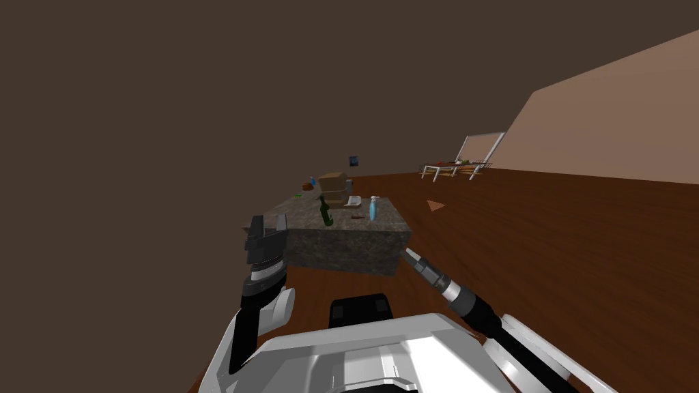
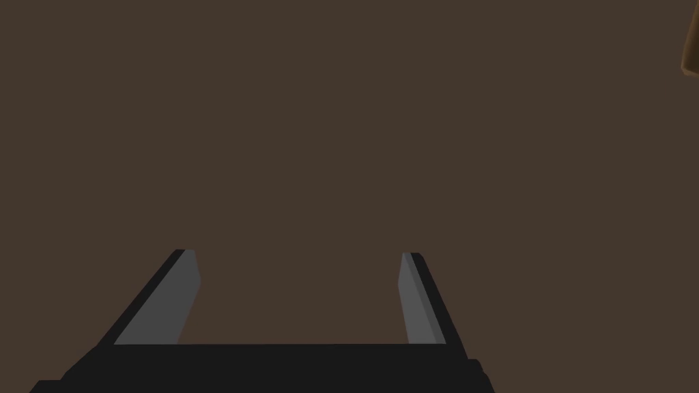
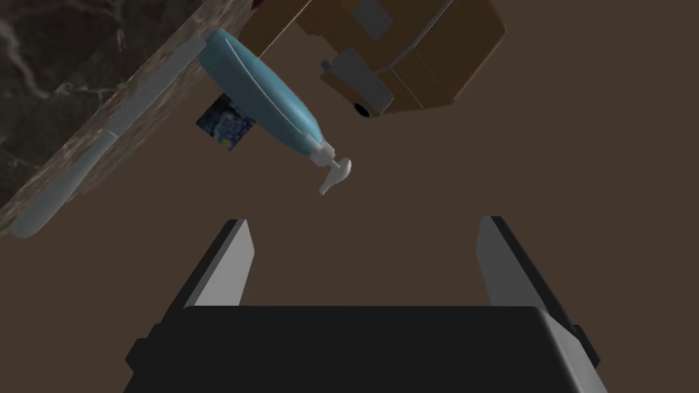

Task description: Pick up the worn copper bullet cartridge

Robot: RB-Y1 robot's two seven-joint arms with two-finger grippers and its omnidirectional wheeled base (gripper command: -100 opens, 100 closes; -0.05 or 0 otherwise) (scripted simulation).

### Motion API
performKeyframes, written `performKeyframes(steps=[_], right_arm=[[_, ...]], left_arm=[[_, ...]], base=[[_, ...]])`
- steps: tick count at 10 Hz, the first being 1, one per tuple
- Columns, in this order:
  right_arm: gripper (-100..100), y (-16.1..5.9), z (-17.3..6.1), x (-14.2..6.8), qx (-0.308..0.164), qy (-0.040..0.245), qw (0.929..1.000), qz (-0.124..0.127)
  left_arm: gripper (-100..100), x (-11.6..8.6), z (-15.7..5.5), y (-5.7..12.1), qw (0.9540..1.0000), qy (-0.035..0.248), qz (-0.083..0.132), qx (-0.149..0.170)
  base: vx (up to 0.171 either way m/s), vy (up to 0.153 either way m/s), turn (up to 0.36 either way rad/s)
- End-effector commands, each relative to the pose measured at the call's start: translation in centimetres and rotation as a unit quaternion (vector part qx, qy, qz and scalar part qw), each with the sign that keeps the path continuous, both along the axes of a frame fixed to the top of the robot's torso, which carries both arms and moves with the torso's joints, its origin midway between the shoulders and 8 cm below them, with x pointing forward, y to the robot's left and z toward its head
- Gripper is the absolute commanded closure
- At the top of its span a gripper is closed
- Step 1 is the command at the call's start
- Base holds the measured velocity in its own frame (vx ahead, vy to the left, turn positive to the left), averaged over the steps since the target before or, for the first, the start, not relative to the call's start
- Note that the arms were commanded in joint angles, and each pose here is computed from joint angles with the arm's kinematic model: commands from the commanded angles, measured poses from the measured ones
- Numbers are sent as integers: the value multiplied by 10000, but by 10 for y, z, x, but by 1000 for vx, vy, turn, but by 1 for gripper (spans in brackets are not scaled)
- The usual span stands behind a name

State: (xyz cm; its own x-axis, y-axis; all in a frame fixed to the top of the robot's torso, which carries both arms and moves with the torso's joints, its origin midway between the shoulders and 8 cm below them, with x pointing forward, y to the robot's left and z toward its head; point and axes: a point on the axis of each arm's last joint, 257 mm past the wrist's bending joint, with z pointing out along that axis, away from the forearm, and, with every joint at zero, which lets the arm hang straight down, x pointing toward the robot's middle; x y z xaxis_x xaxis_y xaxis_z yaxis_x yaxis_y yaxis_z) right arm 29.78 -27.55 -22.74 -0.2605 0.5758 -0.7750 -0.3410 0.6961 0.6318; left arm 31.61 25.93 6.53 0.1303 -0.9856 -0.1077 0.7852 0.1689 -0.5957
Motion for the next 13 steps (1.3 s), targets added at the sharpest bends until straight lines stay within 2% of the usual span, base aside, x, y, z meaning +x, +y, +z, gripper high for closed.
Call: performKeyframes(steps=[1,2,3,4,5,6,7,8,9,10,11,12,13], right_arm=[[-100,-5,-25,-14,-382,283,9987,160],[-100,-6,-26,-15,-488,314,9980,249],[-100,-13,-48,-30,-756,546,9951,342],[-100,-16,-48,-31,-880,582,9934,447],[-100,-25,-69,-47,-1160,819,9883,551],[-100,-28,-69,-48,-1273,850,9861,647],[-100,-39,-88,-64,-1551,1087,9790,754],[-100,-43,-88,-65,-1655,1114,9763,842],[-100,-56,-106,-83,-1938,1351,9670,955],[-100,-60,-105,-83,-2046,1376,9634,1047],[-100,-75,-120,-101,-2328,1598,9521,1172],[-100,-80,-120,-101,-2421,1629,9484,1238],[-100,-93,-130,-116,-2695,1803,9355,1403]], left_arm=[[0,0,0,0,10000,0,0,0],[0,0,0,0,10000,0,0,0],[0,0,0,0,10000,0,0,0],[0,0,0,0,10000,0,0,0],[0,0,0,0,10000,0,0,0],[0,0,0,0,10000,0,0,0],[0,0,0,0,10000,0,0,0],[0,0,0,0,10000,0,0,0],[0,0,0,0,10000,0,0,0],[0,0,0,0,10000,0,0,0],[0,0,0,0,10000,0,0,0],[0,0,0,0,10000,0,0,0],[0,0,0,0,10000,0,0,0]], base=[[-33,112,-25],[-30,103,-25],[-47,102,-4],[-37,88,-8],[-23,118,16],[-23,97,-2],[-38,113,43],[-24,109,11],[-14,118,62],[-5,99,24],[1,120,80],[-2,97,39],[10,121,125]])
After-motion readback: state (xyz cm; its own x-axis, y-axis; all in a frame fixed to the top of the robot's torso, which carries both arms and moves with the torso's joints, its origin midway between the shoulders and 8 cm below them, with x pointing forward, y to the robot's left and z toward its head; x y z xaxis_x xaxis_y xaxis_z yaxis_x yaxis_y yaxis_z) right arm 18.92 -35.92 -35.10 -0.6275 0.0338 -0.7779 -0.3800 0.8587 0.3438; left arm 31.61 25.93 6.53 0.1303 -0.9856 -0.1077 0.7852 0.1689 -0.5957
